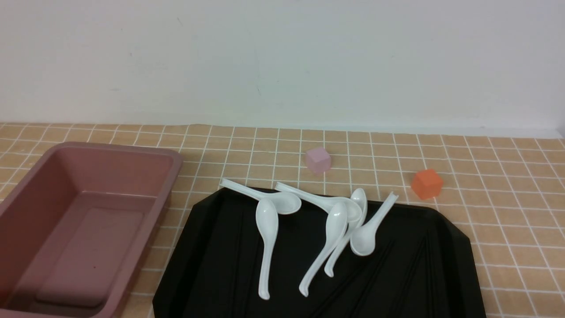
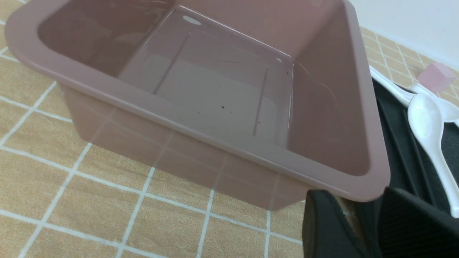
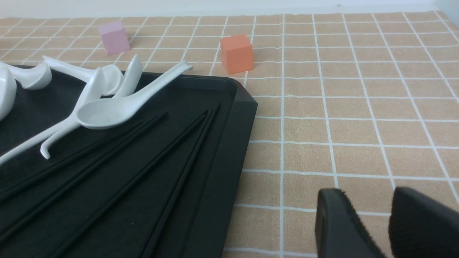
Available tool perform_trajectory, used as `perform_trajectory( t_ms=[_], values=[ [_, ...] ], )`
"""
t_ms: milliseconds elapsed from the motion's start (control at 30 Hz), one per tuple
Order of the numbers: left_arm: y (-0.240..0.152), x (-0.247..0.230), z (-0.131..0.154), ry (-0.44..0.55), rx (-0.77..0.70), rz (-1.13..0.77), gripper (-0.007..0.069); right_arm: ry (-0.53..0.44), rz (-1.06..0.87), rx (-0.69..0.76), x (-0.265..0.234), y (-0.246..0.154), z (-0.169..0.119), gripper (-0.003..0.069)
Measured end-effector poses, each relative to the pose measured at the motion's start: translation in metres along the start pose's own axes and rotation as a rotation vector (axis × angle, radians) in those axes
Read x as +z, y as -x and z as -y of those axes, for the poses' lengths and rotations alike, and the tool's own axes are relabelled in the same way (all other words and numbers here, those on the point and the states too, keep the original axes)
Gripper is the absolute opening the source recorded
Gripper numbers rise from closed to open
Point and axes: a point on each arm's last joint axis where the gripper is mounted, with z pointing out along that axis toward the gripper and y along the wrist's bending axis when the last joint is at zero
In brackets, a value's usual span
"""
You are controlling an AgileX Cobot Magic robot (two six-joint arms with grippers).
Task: On brown tablecloth take chopsticks from black tray and put them in box.
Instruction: 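Reach over to the black tray and grasp a pair of chopsticks with the left gripper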
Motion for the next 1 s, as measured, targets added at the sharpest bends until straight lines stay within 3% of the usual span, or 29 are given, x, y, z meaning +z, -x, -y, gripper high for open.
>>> perform_trajectory(
  t_ms=[267, 500, 567, 800, 900, 1000],
  values=[
    [0.001, 0.000, 0.001, -0.011, -0.021, 0.008, 0.0239, 0.000, 0.000, 0.000, 0.000, 0.000, 0.000, 0.0240],
    [0.001, -0.001, 0.011, -0.118, -0.461, -0.021, 0.0239, 0.000, 0.000, 0.000, 0.000, 0.000, 0.000, 0.0240],
    [0.002, -0.001, 0.016, -0.171, -0.676, -0.037, 0.0239, 0.000, 0.000, 0.000, 0.000, 0.000, 0.000, 0.0240],
    [0.011, -0.003, 0.021, -0.276, -0.973, 0.003, 0.0221, 0.000, 0.000, 0.000, 0.000, 0.000, 0.000, 0.0240],
    [0.029, -0.010, 0.026, -0.336, -0.974, 0.092, 0.0155, 0.000, 0.000, 0.000, 0.000, 0.000, 0.000, 0.0240],
    [0.059, -0.028, 0.037, -0.409, -0.853, 0.205, 0.0057, 0.000, 0.000, 0.000, 0.000, 0.000, 0.000, 0.0240]
  ],
)
